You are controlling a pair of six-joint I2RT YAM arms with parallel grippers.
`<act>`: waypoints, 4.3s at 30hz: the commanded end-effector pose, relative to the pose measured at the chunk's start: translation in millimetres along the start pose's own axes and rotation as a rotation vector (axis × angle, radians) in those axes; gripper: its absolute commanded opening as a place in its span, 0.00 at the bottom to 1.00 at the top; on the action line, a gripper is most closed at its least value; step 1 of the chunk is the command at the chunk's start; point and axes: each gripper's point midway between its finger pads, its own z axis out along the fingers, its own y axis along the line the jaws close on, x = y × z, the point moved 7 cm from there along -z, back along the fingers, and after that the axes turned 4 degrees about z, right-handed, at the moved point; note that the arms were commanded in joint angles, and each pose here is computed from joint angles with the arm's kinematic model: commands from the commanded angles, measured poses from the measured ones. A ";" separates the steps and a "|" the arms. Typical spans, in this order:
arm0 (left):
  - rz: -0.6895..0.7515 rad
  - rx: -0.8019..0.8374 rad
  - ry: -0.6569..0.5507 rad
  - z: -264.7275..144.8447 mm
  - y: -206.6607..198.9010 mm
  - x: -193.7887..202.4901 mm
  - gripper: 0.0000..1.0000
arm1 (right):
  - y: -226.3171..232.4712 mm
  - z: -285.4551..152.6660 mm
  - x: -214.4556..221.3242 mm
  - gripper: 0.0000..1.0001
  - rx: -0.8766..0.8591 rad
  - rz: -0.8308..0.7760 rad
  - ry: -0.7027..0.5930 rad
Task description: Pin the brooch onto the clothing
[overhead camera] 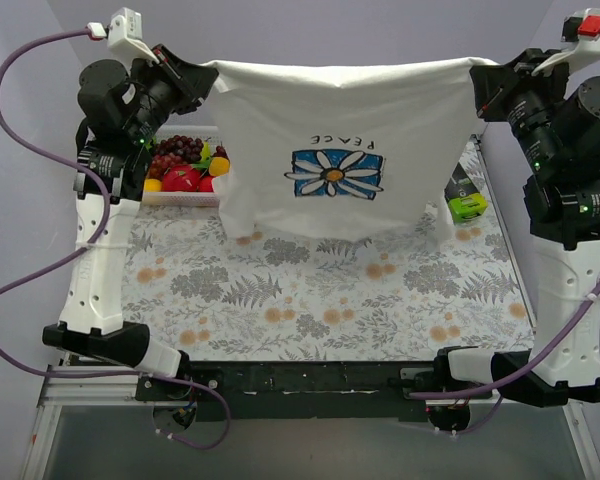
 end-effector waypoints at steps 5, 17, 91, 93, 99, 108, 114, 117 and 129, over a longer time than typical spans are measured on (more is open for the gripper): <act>0.049 0.130 -0.165 -58.4 -46.0 -49.2 0.00 | 19.1 -46.2 -44.9 0.01 -0.055 -0.002 -0.184; 0.066 0.166 -0.199 -114.6 -66.9 -57.2 0.00 | 31.3 -97.4 -59.6 0.01 -0.088 0.006 -0.225; 0.047 0.196 -0.087 -78.7 -54.2 -34.7 0.00 | 15.5 -68.6 -33.2 0.01 -0.034 0.005 -0.186; 0.042 0.175 -0.075 -61.2 -44.3 -28.1 0.00 | 7.8 -47.0 -19.2 0.01 -0.021 -0.009 -0.159; 0.027 0.135 -0.043 -11.0 -19.4 -10.7 0.00 | -8.8 7.9 -2.4 0.01 0.040 -0.024 -0.114; 0.045 0.162 -0.176 55.6 -18.4 -49.0 0.00 | -18.7 75.9 -30.5 0.01 0.103 -0.045 -0.229; 0.105 0.230 -0.337 63.8 -28.0 -78.0 0.00 | -7.2 67.9 -82.6 0.01 0.070 -0.069 -0.480; 0.140 0.234 -0.407 53.2 -34.8 -93.0 0.00 | -3.0 56.6 -95.0 0.01 0.056 -0.080 -0.547; 0.095 0.124 -0.088 23.8 15.4 23.6 0.00 | -29.0 4.2 23.4 0.01 0.085 -0.051 -0.297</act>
